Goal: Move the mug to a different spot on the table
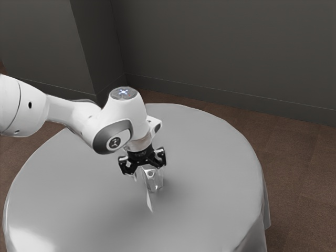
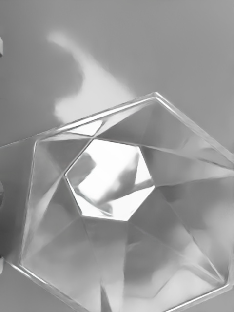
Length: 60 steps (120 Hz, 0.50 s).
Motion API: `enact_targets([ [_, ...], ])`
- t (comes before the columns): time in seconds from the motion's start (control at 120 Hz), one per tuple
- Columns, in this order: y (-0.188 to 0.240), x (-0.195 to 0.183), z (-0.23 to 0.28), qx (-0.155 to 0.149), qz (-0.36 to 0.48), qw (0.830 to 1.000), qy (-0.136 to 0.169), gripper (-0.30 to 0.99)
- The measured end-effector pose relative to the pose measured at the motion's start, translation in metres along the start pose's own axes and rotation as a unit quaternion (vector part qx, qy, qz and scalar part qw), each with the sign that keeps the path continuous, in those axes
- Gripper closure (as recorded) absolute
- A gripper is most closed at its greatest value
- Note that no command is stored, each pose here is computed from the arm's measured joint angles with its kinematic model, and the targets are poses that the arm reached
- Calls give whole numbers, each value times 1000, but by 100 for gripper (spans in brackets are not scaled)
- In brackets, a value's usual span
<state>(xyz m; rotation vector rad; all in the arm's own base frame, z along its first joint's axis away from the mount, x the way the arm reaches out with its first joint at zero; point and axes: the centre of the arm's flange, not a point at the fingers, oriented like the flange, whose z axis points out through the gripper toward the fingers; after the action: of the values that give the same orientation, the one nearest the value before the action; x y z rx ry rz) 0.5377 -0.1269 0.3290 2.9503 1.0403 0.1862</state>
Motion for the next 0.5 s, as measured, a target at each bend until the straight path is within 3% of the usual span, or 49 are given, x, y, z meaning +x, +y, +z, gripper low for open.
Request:
enact_targets([
  [0.375,7,-2,31,13,-31,999,21,24],
  [0.5,10,-5,31,12,-40,999,25,34],
])
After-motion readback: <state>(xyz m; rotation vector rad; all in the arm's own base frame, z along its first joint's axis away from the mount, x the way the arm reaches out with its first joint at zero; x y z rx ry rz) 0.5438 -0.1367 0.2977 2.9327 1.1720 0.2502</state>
